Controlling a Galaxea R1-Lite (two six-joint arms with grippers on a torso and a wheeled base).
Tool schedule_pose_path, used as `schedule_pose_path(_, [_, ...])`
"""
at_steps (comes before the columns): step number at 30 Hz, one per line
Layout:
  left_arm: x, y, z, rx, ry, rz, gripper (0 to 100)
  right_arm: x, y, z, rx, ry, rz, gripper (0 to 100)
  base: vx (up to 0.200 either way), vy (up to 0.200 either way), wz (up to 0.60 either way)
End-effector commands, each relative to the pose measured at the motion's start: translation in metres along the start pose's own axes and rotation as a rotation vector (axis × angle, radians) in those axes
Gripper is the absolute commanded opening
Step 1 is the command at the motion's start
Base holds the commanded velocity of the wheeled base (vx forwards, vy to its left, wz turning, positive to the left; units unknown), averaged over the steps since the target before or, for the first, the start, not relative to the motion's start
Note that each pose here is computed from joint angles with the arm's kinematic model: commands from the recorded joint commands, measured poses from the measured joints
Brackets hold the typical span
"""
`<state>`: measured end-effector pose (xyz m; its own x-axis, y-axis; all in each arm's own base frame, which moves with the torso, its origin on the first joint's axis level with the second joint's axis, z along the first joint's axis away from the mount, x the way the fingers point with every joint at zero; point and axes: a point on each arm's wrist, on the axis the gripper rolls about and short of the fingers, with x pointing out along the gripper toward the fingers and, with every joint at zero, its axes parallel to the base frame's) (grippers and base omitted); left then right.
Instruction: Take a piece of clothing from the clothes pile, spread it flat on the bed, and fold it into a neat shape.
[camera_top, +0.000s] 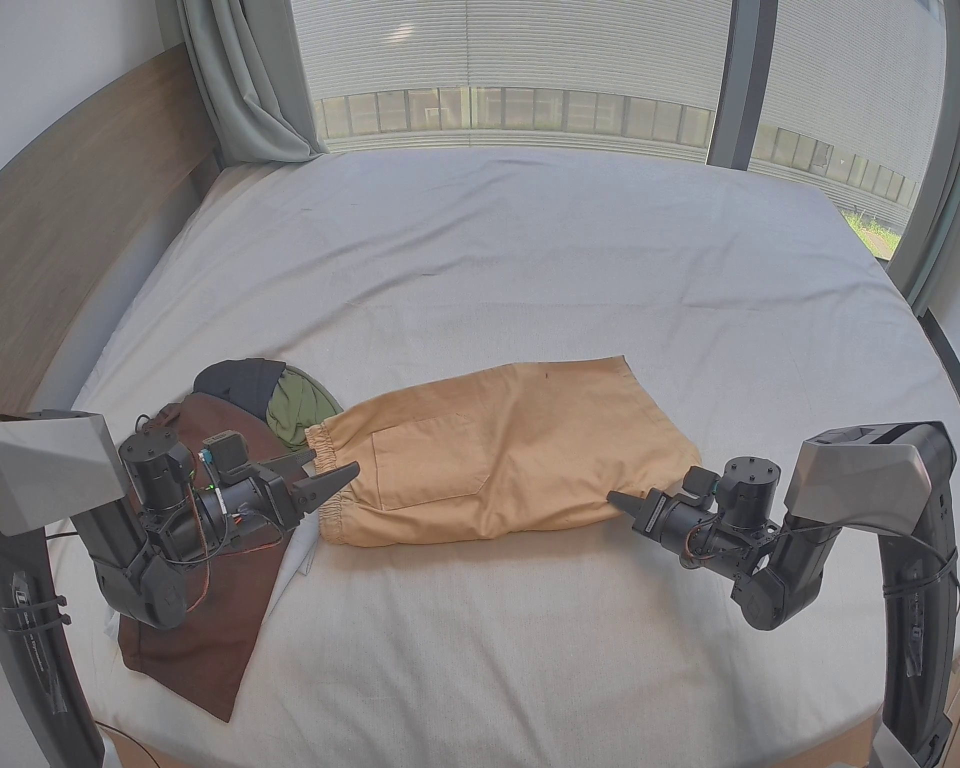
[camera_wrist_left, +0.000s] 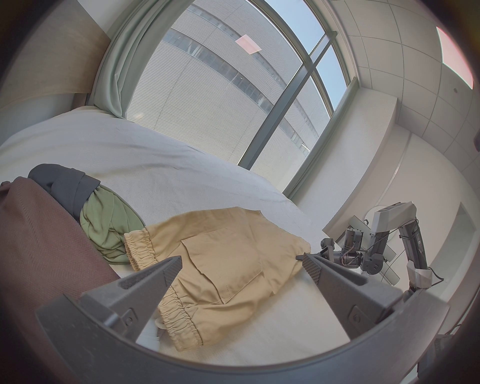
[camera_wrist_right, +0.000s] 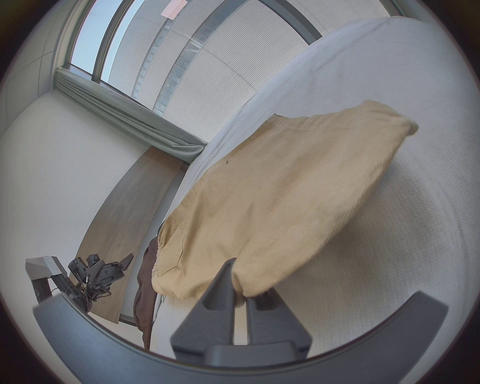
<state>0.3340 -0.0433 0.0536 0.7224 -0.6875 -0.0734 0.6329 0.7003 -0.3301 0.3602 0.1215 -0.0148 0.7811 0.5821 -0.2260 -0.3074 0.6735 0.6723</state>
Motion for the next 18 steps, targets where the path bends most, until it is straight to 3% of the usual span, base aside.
schedule_pose_path(1, [0.001,0.000,0.000,-0.002,0.000,-0.001,100,-0.006,0.001,0.001,-0.006,0.003,-0.009,0,0.000,0.000,0.00])
schedule_pose_path(10, [0.002,0.003,-0.004,-0.007,0.006,0.007,100,-0.034,-0.004,-0.021,-0.038,0.069,-0.055,0,0.000,0.000,0.00])
schedule_pose_path(18, [0.002,0.004,-0.006,-0.012,0.012,0.009,100,-0.062,0.005,-0.025,-0.056,0.112,-0.087,0,0.000,0.000,0.00])
